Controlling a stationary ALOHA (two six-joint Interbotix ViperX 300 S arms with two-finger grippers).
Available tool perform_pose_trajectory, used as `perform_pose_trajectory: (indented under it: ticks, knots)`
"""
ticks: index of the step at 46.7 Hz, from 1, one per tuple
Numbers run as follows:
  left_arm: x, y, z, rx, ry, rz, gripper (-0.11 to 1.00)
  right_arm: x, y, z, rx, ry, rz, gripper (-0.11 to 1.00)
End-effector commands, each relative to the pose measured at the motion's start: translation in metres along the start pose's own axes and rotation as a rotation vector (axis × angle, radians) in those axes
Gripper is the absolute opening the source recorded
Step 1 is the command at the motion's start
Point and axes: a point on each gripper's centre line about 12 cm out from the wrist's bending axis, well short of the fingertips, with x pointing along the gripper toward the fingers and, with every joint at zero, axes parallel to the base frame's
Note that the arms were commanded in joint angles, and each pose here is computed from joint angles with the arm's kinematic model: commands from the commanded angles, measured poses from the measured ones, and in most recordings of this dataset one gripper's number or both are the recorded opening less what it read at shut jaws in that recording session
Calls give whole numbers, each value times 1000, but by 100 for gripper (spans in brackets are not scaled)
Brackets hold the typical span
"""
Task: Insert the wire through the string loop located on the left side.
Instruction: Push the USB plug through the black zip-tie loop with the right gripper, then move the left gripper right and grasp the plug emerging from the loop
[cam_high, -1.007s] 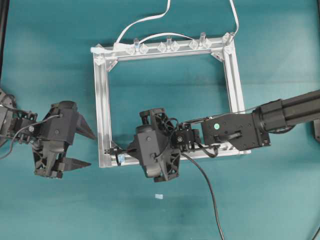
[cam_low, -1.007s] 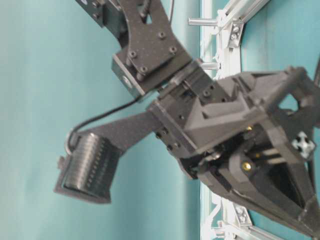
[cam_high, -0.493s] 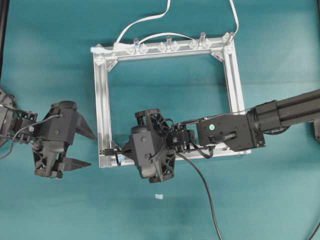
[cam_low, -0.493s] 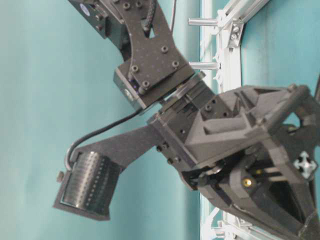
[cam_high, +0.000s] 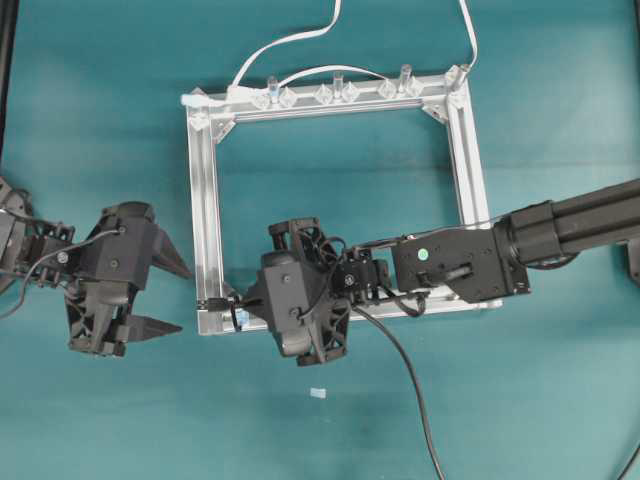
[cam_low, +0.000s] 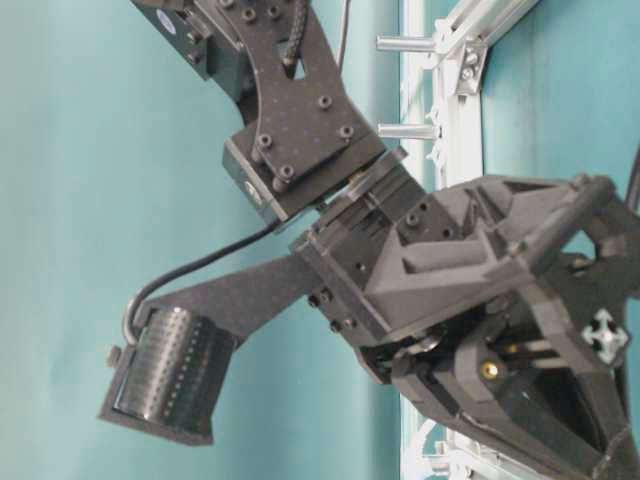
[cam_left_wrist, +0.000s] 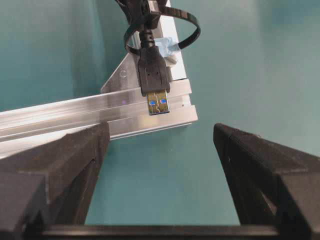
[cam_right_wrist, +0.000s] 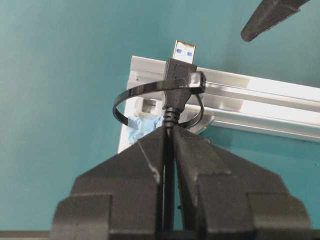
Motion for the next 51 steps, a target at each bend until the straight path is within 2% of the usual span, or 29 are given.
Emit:
perform_pose_trajectory:
  ticks: [1, 14, 25, 39, 51]
  knots:
    - [-2, -2, 9, -4, -30, -7, 84, -5, 3, 21, -5, -55, 6, 7]
    - [0, -4, 16, -4, -45, -9, 84, -5, 3, 22, -5, -60, 6, 7]
    - [17, -4, 24, -4, -53, -7, 84, -5, 3, 21, -5, -58, 6, 7]
    - [43, -3, 21, -4, -25, 1, 85, -5, 3, 21, -5, -58, 6, 7]
    - [47, -2, 15, -4, -2, 5, 85, -5, 4, 22, -8, -60, 8, 7]
